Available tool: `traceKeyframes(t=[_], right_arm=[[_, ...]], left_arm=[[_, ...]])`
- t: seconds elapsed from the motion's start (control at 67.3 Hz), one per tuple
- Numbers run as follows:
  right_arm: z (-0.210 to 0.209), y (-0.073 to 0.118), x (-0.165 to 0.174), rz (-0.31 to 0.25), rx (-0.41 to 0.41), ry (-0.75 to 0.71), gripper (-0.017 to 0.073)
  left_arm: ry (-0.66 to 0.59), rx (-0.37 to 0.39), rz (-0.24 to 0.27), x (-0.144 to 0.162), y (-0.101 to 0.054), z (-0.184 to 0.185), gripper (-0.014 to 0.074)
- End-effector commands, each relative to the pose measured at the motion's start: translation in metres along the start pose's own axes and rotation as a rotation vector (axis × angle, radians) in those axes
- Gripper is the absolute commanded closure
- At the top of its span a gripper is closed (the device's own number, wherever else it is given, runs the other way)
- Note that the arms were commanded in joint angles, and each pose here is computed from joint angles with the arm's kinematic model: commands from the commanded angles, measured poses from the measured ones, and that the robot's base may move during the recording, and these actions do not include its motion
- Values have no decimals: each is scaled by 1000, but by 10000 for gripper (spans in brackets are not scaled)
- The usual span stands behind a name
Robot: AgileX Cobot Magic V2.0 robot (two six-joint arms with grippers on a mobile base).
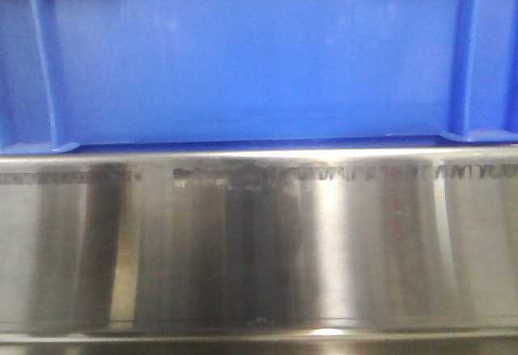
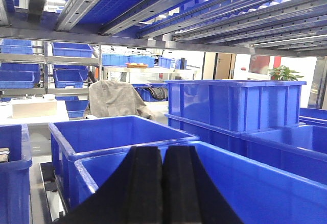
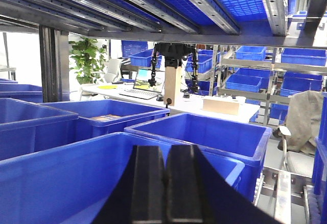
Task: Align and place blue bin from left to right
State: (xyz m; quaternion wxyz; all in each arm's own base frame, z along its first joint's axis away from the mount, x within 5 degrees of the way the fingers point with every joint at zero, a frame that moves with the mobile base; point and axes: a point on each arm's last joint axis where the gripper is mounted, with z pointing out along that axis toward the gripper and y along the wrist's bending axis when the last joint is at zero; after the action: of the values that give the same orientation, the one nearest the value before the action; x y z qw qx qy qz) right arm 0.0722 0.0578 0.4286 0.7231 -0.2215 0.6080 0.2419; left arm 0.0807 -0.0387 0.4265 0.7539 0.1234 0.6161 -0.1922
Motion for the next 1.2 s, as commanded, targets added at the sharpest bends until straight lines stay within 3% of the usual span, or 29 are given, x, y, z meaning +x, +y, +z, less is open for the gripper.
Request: traceKeyframes(t=[0.0,0.46,0.549,0.653,0.698,0.802,0.95,1.01,1.114,1.188], right_arm=[[-1,1,-3,-22,-9,-28,639],[-1,0,-2,-24,1,-27,639],[-3,-5,2,16,54,15,639],[-9,-13,12,112,142,49,639],[-12,-15,19,113,175,46,639],[-25,-18,39,52,240,-8,639],[-46,-14,57,-75,255,-111,639],[-56,-12,65,-82,271,-120,639],[-69,-11,77,-180,320,-93,639],[-75,-11,84,-146,350,-66,639]], left_arm=[[-22,16,5,-2,-1,-2,705],[-22,16,5,-2,-1,-2,705],[-22,16,5,-2,-1,-2,705],[-22,16,5,-2,-1,-2,705],[-22,16,5,-2,-1,-2,705],[-22,16,5,-2,-1,-2,705],[-22,16,5,-2,-1,-2,705],[-22,16,5,-2,-1,-2,705],[-22,16,5,-2,-1,-2,705],[-22,16,5,-2,-1,-2,705]])
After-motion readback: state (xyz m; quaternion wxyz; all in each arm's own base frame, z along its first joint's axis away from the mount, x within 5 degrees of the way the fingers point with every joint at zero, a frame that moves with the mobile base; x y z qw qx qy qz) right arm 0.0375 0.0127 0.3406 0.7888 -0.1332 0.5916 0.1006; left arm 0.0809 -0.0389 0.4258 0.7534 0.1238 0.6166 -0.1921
